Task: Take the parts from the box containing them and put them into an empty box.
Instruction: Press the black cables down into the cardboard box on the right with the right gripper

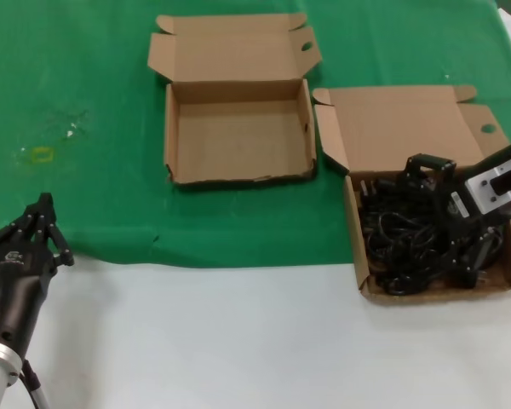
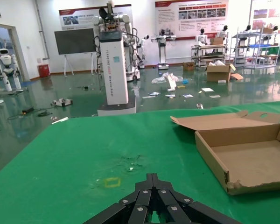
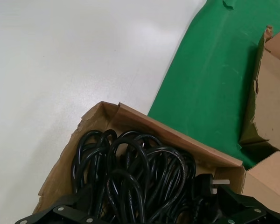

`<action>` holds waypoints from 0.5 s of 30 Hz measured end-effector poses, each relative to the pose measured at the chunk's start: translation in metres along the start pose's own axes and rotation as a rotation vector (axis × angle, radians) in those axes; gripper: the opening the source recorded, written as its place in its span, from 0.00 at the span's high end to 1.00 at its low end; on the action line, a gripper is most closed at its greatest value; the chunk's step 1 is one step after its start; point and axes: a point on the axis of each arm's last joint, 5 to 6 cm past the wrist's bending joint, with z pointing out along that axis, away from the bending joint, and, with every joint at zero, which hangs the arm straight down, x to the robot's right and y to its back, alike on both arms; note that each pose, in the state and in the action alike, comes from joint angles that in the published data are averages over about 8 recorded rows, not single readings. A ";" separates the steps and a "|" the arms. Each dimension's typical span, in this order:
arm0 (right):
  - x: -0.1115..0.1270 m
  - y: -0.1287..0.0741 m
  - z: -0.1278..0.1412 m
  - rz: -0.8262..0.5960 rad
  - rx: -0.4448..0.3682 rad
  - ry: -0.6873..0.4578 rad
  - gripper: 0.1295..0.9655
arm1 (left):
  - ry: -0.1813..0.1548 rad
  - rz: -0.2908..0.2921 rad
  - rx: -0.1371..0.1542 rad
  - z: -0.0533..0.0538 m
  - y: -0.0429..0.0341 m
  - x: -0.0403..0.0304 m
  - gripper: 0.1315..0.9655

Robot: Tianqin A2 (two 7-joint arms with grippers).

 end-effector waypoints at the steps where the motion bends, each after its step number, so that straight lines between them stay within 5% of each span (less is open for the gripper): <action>1: 0.000 0.000 0.000 -0.002 0.001 0.000 0.00 | 0.000 0.000 0.000 0.000 0.0000 0.0000 0.99; 15: -0.007 0.001 0.000 0.006 0.003 -0.016 0.16 | 0.000 0.000 0.000 0.000 0.0000 0.0000 0.99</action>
